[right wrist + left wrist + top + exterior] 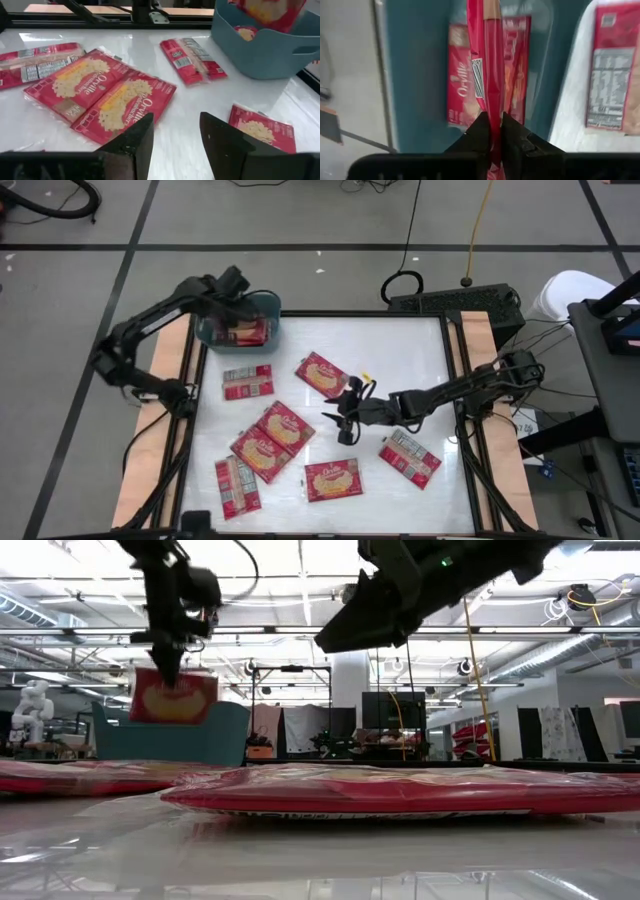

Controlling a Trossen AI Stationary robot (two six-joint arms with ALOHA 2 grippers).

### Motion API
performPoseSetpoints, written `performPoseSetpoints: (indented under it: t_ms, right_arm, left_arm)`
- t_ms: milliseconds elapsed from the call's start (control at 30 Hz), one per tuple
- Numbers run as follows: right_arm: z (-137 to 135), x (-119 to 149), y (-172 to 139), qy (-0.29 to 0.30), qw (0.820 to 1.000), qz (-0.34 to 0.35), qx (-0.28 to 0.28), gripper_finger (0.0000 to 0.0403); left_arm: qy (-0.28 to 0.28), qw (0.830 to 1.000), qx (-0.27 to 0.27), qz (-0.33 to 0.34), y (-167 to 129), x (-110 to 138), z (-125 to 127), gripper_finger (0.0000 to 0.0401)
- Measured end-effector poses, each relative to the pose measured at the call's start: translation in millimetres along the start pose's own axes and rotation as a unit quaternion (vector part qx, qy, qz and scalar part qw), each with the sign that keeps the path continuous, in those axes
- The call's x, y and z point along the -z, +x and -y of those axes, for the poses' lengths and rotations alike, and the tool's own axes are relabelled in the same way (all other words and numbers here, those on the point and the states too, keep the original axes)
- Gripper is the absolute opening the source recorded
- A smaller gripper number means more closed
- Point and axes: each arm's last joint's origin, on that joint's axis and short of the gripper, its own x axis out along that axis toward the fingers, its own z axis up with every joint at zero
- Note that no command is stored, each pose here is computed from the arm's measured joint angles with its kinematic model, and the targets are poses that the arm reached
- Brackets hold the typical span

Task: Sort popcorn bags into baskets
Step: Put the red popcorn bag into the blue bin

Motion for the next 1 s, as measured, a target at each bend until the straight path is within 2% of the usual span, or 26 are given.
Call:
performPoseSetpoints:
  t_ms: [200,367,633,733,900,1000]
  right_arm:
    - [-4.3,10.8,-3.6,0.003,1.0,0.018,-0.012,0.0151]
    - [-4.8,12.8,-4.2,0.003,1.0,0.018,-0.014,0.0151]
    - [-4.9,12.7,-4.2,0.002,1.0,0.018,-0.014,0.0151]
    - [-5.0,12.8,-4.2,0.003,1.0,0.017,-0.016,0.0151]
    - [-5.7,12.9,-4.2,0.003,0.999,0.016,-0.028,0.0151]
    - [-5.7,12.9,-4.2,0.005,0.999,0.016,-0.028,0.0151]
  left_arm:
    - [0.037,0.997,0.049,-0.042,33.9,-6.3,-7.6,0.0029]
    - [0.024,0.994,0.077,-0.07,53.6,-5.4,-12.4,0.003]
    - [-0.032,0.995,0.035,-0.087,63.5,-4.6,-23.3,0.004]
    - [-0.05,0.994,0.006,-0.093,64.0,-5.8,-26.4,0.0075]
    - [-0.075,0.991,-0.042,-0.104,66.0,-6.7,-31.1,0.0169]
    - [-0.106,0.982,-0.101,-0.117,69.1,-7.4,-35.9,0.022]
